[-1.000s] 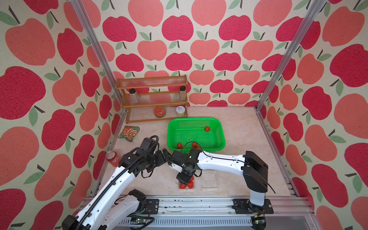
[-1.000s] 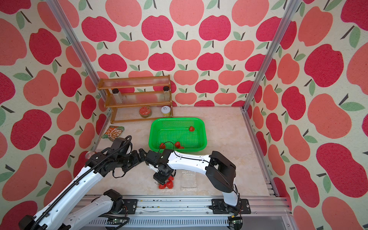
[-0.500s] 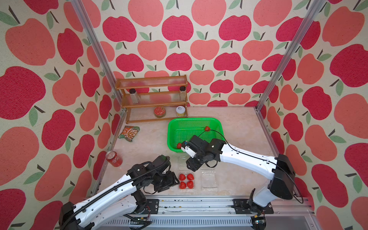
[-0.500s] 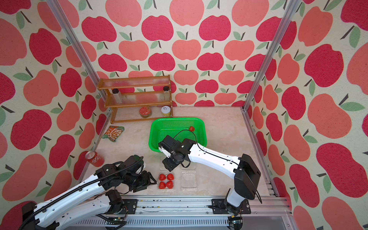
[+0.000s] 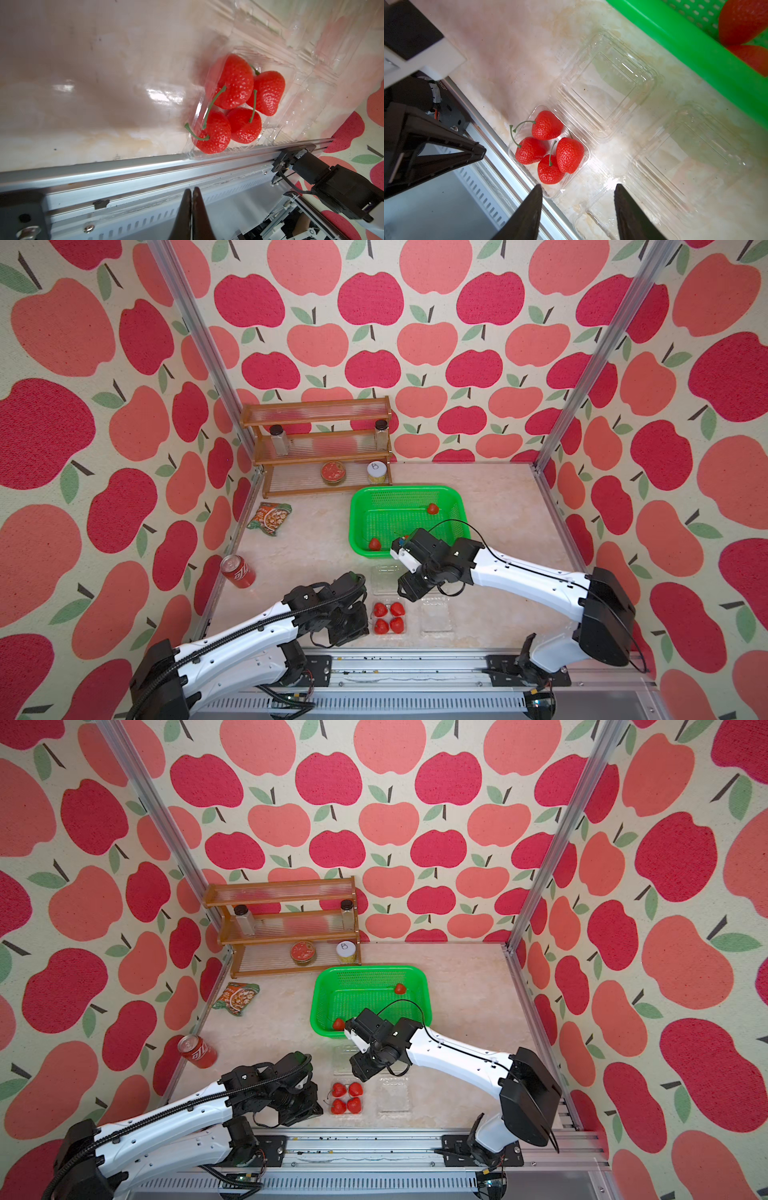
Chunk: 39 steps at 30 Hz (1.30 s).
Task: Pack strawberries into containers
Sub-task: Adjust the strawberry in the packing box.
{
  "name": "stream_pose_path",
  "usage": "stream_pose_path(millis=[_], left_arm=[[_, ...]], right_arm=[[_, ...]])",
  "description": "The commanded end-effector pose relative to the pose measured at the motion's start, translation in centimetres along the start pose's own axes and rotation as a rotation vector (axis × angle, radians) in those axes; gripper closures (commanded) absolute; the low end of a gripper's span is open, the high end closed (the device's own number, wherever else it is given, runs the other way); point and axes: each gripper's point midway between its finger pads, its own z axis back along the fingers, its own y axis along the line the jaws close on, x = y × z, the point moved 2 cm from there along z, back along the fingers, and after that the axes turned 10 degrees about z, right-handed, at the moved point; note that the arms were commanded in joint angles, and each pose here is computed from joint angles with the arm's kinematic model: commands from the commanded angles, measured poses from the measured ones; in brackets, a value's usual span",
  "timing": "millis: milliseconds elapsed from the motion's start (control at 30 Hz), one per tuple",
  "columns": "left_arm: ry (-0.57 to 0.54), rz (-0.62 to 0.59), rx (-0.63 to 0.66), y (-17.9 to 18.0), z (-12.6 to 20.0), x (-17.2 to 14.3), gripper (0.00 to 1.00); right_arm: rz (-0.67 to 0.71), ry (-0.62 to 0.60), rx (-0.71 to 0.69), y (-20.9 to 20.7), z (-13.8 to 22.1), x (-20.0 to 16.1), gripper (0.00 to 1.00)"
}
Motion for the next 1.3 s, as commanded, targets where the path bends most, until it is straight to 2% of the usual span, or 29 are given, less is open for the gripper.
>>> stream_pose_path(millis=[0,167,433,933,1267], left_arm=[[-0.048,0.070,-0.001,-0.1,-0.5,1.1,1.00],[-0.063,0.093,0.047,0.5,-0.6,2.1,1.00],[-0.078,0.057,0.160,0.1,-1.3,3.1,1.00],[-0.114,0.008,0.149,-2.9,-2.2,5.0,1.00],[-0.117,-0.035,0.135,-4.9,-2.0,5.9,1.00]], right_arm=[[-0.040,-0.049,0.038,-0.3,0.5,0.5,0.43],[-0.055,-0.054,0.061,-1.0,0.3,1.4,0.43],[-0.050,-0.048,0.077,-0.9,-0.3,2.2,0.43],[-0.082,-0.052,0.062,-1.8,0.2,1.2,0.43],[-0.149,-0.033,0.039,-3.6,-0.9,0.1,0.43]])
